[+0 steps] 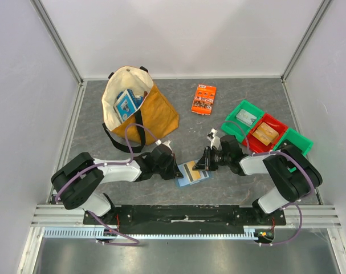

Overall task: Take the credit cards out of the card holder
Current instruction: Remove the credit card from the card holder.

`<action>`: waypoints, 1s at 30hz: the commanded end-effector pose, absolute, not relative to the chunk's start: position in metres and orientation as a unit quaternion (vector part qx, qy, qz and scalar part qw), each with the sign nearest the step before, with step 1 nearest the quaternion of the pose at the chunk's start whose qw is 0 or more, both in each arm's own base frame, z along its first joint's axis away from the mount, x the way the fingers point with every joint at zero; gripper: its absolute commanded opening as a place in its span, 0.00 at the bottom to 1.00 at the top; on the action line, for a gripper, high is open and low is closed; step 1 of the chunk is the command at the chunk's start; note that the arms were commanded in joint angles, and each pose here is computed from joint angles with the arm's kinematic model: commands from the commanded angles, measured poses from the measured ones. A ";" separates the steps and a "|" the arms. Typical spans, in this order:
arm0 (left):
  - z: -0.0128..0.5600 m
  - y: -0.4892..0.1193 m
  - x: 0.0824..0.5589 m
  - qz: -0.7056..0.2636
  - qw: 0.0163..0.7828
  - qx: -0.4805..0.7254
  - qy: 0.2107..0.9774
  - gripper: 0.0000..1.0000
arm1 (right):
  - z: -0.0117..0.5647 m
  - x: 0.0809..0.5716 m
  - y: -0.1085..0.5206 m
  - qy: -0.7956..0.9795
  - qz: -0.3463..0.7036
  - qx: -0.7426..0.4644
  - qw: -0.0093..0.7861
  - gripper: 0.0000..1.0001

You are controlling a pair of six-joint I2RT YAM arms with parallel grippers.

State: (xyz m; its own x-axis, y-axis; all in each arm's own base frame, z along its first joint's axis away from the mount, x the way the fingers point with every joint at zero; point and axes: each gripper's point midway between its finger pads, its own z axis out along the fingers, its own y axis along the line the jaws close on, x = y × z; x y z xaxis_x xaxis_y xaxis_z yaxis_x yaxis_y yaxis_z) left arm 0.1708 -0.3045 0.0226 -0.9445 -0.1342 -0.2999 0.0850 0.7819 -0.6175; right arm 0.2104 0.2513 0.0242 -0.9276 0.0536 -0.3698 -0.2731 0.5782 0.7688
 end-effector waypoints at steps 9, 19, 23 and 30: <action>0.039 -0.308 0.172 -0.339 0.184 0.016 0.922 0.06 | 0.016 0.212 0.247 0.875 0.442 -0.072 0.186 0.16; 0.044 -0.332 0.182 -0.349 0.185 0.040 0.918 0.07 | 0.015 0.211 0.247 0.874 0.446 -0.072 0.181 0.13; 0.021 -0.323 0.175 -0.319 0.157 0.029 0.934 0.02 | 0.015 0.210 0.248 0.874 0.447 -0.073 0.179 0.13; 0.002 -0.312 0.165 -0.299 0.135 0.011 0.945 0.02 | 0.018 0.214 0.242 0.868 0.457 -0.065 0.182 0.15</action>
State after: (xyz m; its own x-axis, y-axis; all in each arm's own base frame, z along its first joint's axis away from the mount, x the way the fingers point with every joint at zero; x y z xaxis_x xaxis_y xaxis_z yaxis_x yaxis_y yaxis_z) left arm 0.1764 -0.3256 0.0222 -0.9502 -0.0751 -0.3025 0.1319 0.7824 -0.6086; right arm 0.2088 0.2496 0.0222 -0.9320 0.0398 -0.3602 -0.2765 0.5645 0.7777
